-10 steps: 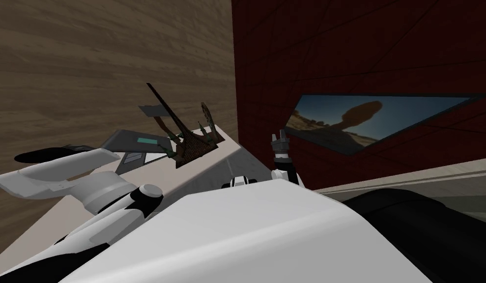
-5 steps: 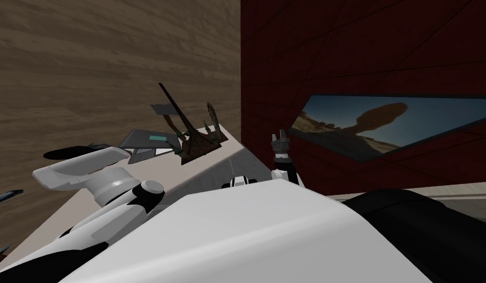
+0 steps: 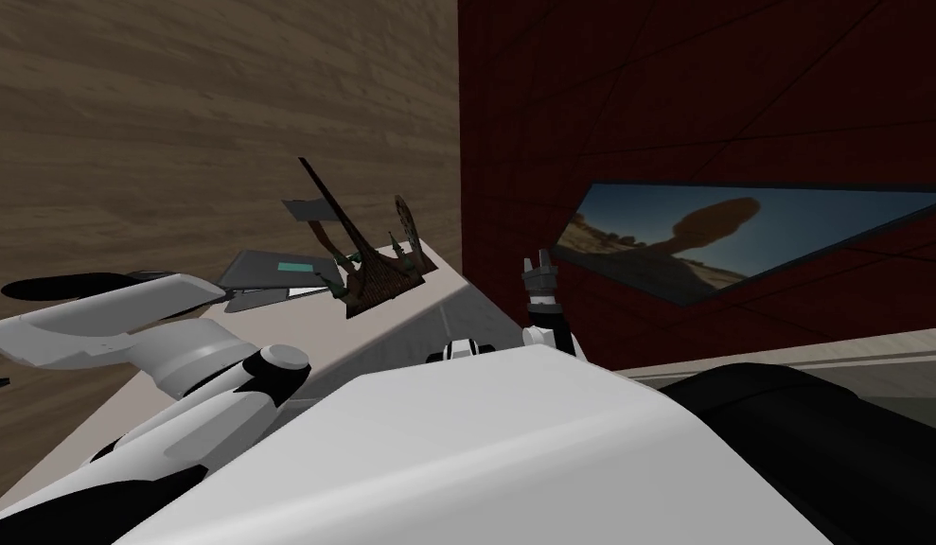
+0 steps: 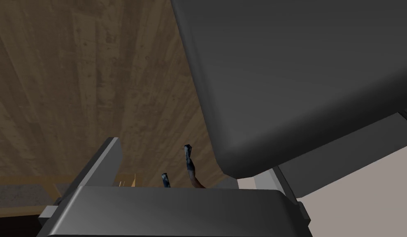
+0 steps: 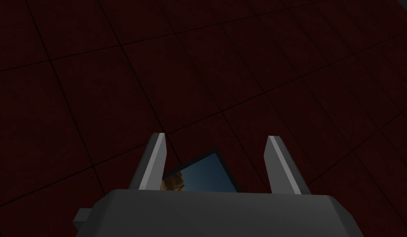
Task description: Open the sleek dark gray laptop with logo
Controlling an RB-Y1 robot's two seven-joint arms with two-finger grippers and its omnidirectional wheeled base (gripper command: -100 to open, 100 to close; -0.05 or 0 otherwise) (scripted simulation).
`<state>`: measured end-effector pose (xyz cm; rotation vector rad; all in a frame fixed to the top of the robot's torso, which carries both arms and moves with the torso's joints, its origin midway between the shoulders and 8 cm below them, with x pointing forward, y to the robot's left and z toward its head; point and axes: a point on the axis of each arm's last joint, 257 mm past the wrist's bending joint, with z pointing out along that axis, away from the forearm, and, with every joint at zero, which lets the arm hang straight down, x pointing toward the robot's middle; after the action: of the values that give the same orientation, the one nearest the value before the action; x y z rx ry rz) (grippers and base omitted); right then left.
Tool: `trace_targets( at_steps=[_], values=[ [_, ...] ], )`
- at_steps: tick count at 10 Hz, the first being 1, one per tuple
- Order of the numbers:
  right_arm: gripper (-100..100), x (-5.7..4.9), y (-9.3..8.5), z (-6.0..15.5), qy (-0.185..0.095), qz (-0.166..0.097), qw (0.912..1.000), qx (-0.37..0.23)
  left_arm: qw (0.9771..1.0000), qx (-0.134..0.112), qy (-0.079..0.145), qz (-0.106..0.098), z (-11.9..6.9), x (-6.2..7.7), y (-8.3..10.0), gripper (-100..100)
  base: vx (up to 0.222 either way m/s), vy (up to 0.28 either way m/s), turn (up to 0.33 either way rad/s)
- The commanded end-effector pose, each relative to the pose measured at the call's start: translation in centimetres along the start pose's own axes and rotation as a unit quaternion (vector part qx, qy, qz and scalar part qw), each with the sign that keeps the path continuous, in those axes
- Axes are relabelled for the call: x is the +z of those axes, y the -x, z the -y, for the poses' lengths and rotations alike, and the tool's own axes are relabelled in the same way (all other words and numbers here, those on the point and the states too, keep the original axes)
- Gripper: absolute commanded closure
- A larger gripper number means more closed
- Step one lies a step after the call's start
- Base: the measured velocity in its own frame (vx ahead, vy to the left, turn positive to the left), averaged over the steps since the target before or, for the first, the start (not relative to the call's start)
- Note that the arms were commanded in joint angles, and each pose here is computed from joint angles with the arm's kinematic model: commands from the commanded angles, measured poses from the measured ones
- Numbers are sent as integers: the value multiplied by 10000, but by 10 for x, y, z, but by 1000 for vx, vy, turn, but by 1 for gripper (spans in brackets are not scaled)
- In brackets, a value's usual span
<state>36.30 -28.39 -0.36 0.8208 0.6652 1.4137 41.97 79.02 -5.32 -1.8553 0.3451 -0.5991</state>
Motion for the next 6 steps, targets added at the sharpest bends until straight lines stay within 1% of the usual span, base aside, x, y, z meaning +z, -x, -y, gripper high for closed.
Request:
trace_targets(
  at_steps=[1, 2, 3, 6],
  values=[
    [0, 0, 0, 0, 0, 0, 10000, 0, 10000, -27, -29, 44, 20, -5, 2, -100, -9, 7, -28],
    [0, 0, 0, 0, 0, 0, 10000, 0, 10000, -19, -22, 35, 13, -3, 2, -100, 0, 0, 0],
    [0, 0, 0, 0, 0, 0, 10000, 0, 10000, -19, -16, 38, 13, -3, 2, 0, 0, 0, 0],
    [0, 0, 0, 0, 0, 0, 10000, 0, 10000, -18, -5, 40, 12, -3, 2, 0, 0, 0, 0]
  ],
)
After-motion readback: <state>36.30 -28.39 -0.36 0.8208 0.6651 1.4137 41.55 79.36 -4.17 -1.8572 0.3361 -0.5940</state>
